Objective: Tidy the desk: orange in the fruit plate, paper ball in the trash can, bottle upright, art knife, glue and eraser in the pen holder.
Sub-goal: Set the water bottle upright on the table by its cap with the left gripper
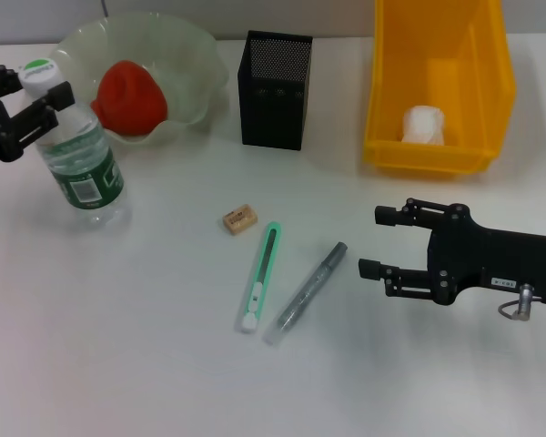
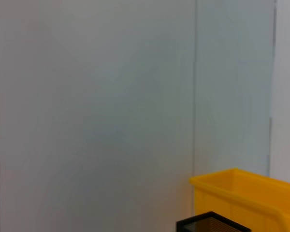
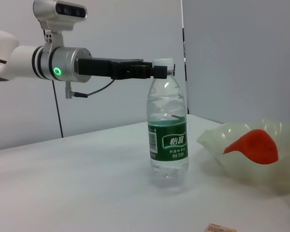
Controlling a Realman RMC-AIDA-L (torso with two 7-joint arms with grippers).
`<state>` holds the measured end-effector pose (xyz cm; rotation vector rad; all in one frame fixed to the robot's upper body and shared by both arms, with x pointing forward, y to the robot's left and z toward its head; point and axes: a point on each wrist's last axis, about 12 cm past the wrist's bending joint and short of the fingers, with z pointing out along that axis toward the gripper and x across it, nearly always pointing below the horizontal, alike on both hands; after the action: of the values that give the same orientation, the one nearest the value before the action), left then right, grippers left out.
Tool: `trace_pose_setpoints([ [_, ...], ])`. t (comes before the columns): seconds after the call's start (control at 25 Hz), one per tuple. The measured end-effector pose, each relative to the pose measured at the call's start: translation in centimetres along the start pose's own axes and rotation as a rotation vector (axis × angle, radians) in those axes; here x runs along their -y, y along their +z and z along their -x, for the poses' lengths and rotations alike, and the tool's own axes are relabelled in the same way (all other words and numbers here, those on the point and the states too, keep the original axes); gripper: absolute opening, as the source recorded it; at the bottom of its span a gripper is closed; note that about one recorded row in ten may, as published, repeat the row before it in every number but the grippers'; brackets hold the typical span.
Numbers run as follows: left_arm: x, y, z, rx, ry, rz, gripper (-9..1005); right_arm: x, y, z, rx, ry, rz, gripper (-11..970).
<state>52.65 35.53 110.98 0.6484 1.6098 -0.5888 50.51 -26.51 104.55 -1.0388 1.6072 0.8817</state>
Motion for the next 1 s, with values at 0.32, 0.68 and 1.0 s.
trace_pose_setpoints([
  [0.32,-0.2,0.0,-0.9,0.025,-0.015,0.049,511,0.0,0.0,0.1,0.001,-0.003,0.002,751],
  [0.68,-0.4,0.2,-1.5,0.053,-0.011,0.104,517,0.1,0.0,0.1,-0.001,-0.003,-0.001,750],
  [1.0,-0.2,0.5,-2.3,0.055,0.0,0.129,523,0.0,0.0,0.0,0.0,-0.003,0.0,750],
])
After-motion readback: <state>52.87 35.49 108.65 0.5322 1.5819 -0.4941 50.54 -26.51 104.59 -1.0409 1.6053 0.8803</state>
